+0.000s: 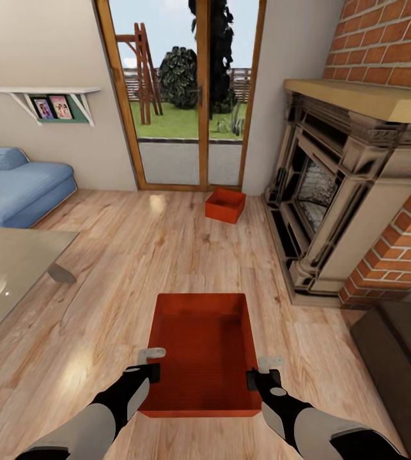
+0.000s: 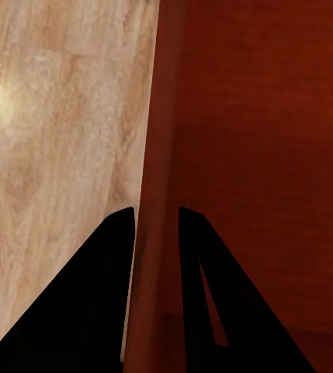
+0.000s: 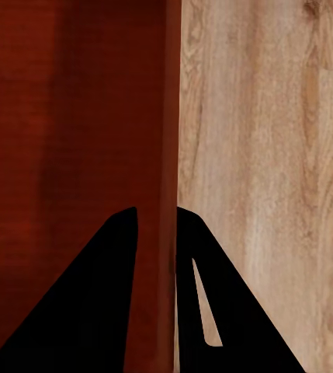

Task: Move the two storage containers from the living room to the garage. In the garage, place one container on the floor and stack the other container on top of it (either order is fine).

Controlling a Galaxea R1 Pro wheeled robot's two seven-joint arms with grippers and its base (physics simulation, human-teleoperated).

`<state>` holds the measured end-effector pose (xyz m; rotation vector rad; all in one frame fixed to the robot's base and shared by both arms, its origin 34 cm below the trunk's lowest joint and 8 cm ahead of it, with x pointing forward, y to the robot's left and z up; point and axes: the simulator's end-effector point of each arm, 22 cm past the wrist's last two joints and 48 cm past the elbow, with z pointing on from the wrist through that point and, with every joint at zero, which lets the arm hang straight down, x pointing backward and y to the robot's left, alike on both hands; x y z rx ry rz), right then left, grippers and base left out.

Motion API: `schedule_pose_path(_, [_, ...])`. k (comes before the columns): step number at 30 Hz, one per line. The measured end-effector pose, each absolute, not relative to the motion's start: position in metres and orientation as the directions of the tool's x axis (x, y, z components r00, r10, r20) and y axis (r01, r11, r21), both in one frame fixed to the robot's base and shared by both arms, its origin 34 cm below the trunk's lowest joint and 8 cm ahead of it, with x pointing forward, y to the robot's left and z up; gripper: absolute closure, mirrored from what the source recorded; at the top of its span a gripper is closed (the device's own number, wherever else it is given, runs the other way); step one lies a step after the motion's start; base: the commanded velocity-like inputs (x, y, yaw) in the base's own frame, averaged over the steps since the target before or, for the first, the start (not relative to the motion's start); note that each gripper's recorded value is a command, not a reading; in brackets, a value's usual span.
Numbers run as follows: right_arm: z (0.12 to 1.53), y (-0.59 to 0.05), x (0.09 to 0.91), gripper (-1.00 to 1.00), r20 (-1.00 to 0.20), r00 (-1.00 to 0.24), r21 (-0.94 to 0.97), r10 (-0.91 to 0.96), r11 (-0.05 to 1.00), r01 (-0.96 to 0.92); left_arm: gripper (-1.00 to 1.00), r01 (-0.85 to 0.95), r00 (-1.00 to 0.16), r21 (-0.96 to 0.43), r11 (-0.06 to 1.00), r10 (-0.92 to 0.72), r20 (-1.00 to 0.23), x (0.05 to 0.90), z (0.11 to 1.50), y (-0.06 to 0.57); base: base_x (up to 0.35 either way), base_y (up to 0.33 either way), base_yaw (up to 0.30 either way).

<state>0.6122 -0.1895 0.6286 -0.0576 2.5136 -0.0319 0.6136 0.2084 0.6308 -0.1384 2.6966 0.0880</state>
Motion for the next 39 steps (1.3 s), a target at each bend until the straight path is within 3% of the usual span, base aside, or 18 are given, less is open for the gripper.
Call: schedule_pose_path(39, [0.659, -0.189, 0.631, 1.00, -0.636, -0.770, -0.038, -0.048, 0.999, -0.031, 1.00, -0.114, -0.871, 0.033, 0.993, -0.083, -0.485, 0.633, 0.662, 0.209, 0.000, 0.000, 0.000])
